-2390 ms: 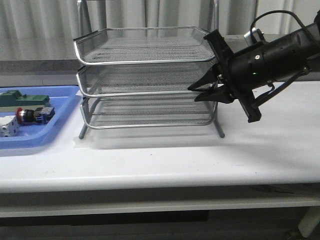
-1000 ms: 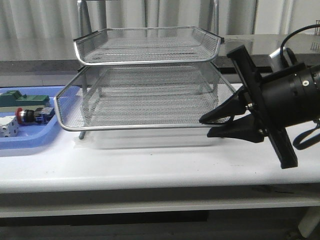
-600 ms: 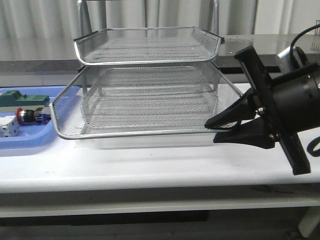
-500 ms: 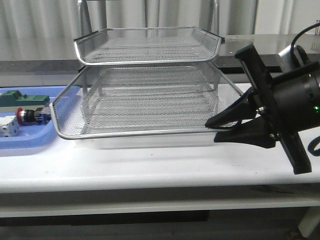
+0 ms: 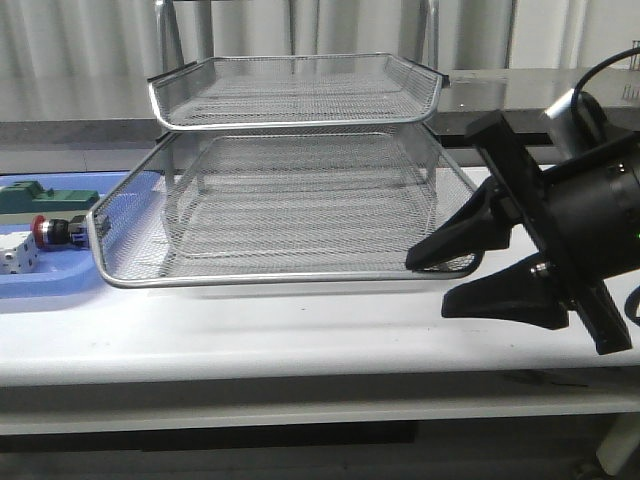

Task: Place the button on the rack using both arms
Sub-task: 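Pull the middle wire tray outward toward the robot with the right gripper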

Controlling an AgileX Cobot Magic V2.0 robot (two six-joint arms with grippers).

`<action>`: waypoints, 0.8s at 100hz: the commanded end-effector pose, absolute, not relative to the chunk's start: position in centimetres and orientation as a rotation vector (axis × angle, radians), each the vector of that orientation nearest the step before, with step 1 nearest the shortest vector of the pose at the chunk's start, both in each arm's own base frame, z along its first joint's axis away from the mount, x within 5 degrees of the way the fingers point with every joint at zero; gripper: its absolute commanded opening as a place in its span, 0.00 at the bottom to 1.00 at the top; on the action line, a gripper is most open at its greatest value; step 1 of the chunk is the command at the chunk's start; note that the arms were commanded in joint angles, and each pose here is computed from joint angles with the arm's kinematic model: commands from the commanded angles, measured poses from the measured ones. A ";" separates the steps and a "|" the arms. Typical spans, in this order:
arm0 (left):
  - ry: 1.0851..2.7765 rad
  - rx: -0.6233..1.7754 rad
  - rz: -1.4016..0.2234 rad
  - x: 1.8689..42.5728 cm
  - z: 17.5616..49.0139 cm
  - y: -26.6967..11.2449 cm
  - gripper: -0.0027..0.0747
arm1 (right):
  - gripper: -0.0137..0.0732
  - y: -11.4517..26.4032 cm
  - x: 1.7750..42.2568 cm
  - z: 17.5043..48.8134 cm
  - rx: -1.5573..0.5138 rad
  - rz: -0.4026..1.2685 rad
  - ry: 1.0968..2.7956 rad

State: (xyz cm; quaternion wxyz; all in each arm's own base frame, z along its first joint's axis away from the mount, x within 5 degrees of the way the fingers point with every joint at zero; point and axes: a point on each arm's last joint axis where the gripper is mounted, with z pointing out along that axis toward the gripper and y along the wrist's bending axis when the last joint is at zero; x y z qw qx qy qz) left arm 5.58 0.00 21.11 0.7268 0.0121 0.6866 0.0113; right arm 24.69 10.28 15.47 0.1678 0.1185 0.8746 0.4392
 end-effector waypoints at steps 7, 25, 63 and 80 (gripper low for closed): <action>1.456 0.024 0.017 5.5 20.1 0.0 0.01 | 0.60 10.7 24.9 17.3 0.271 1.346 2.388; 1.456 0.024 0.017 5.5 20.1 0.0 0.01 | 0.60 10.8 24.9 17.3 0.264 1.358 2.383; 1.456 0.024 0.017 5.5 20.1 0.0 0.01 | 0.60 10.9 24.8 17.5 0.211 1.365 2.368; 1.456 0.024 0.017 5.5 20.1 0.0 0.01 | 0.60 11.0 24.7 17.6 0.191 1.386 2.359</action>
